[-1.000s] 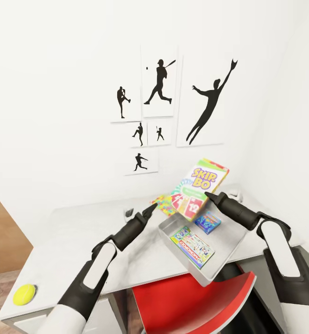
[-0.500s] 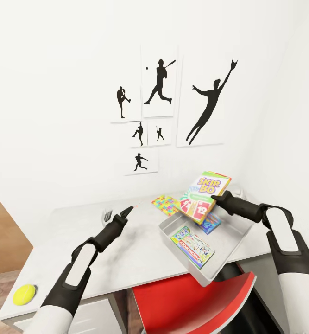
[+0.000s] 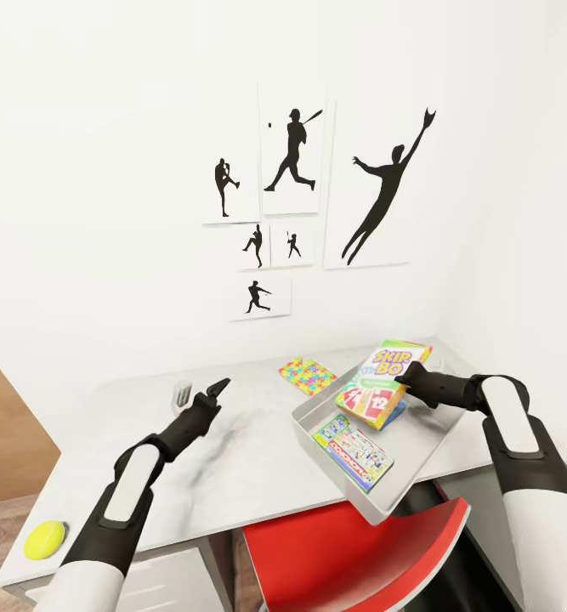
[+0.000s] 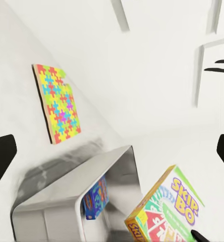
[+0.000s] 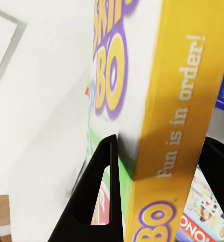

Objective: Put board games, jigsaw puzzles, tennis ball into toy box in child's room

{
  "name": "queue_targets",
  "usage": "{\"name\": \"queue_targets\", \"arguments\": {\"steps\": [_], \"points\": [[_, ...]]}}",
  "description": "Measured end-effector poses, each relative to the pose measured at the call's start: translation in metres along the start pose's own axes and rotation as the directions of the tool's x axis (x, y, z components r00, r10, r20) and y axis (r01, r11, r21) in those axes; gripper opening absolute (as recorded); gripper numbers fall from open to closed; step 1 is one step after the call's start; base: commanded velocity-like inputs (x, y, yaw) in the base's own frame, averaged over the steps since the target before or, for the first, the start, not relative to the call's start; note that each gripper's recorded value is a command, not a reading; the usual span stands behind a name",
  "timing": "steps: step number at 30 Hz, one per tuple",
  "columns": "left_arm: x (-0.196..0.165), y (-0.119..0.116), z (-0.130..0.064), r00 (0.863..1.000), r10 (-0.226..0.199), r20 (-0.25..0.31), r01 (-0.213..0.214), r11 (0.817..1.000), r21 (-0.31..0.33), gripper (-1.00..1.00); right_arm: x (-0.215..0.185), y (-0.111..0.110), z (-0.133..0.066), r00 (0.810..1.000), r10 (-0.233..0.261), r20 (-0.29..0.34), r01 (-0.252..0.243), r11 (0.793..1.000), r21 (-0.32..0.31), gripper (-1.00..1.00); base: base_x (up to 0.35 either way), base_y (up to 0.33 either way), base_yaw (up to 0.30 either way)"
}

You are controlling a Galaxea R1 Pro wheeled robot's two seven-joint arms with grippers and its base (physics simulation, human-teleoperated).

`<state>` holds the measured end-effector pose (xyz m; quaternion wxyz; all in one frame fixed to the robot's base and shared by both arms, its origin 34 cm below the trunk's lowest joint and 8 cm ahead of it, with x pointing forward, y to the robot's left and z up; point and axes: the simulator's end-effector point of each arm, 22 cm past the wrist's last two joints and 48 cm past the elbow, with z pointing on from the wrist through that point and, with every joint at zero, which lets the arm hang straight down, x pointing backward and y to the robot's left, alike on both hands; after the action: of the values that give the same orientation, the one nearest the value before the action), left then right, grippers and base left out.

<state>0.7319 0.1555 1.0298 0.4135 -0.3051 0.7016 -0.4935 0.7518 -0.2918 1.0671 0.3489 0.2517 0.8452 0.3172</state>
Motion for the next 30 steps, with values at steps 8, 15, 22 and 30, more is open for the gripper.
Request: {"name": "queue_targets", "arguments": {"steps": [8,15,22,30], "points": [[0.003,-0.007,0.000,1.000,-0.001,-0.029,0.001,1.000,0.012,1.00,0.005,-0.010,0.004,1.000,0.021,-0.011,-0.020,0.998,0.051,-1.00,0.000,0.000,0.000],[0.007,-0.011,0.002,0.999,-0.003,-0.050,0.004,1.000,0.019,1.00,0.009,-0.018,0.010,0.999,0.043,-0.028,-0.040,0.996,0.078,-1.00,0.000,0.000,0.000],[0.010,-0.007,0.003,0.998,-0.008,-0.058,0.008,1.000,0.014,1.00,0.029,-0.022,0.034,0.989,0.116,-0.097,-0.108,0.990,0.086,-1.00,0.000,0.000,0.000],[0.013,-0.001,0.006,0.998,-0.012,-0.065,0.013,1.000,0.005,1.00,0.046,-0.022,0.056,0.967,0.204,-0.154,-0.194,0.978,0.078,-1.00,0.000,0.000,0.000]]}}
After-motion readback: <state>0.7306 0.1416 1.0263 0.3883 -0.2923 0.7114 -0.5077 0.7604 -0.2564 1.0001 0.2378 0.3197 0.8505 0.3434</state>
